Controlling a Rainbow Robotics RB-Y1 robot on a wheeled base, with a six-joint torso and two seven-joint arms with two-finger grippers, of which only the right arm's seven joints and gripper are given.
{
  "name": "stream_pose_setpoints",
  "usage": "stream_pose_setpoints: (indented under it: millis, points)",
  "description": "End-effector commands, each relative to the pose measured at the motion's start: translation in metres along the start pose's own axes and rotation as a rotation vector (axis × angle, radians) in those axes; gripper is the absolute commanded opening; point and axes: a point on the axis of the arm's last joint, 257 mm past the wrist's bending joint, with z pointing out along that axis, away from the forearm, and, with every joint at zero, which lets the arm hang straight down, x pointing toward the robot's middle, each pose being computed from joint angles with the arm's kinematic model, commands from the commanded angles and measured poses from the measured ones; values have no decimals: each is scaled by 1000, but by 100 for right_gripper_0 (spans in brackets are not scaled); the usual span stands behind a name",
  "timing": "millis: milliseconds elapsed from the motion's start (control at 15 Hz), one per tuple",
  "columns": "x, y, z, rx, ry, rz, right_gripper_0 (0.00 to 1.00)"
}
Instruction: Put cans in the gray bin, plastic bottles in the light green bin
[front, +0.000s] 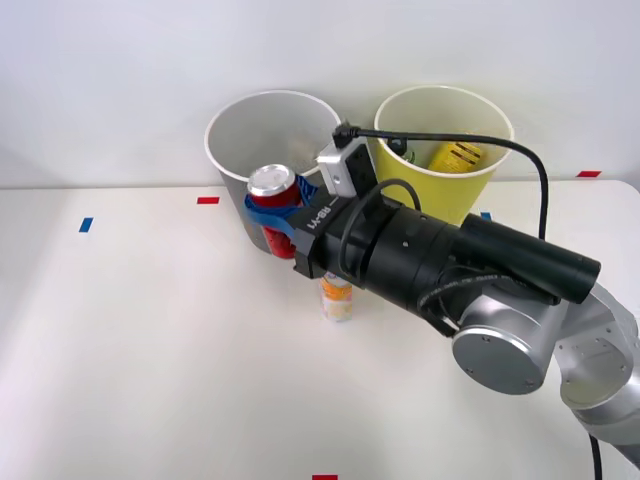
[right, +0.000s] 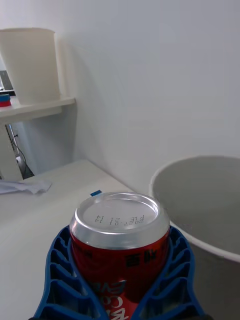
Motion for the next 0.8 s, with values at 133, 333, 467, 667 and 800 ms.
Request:
stream_pose_setpoints:
  millis: [133,333,467,667,800]
  points:
    - [-35,-14,10,22,-74,33,0]
    - [-50,-33,30,46,-110,66,0]
    - [-68,-54,44,75,-151,86,0]
    - [-81,-84,62,120,-173,102,0]
    - [-85,-102,77,153,-196,110,0]
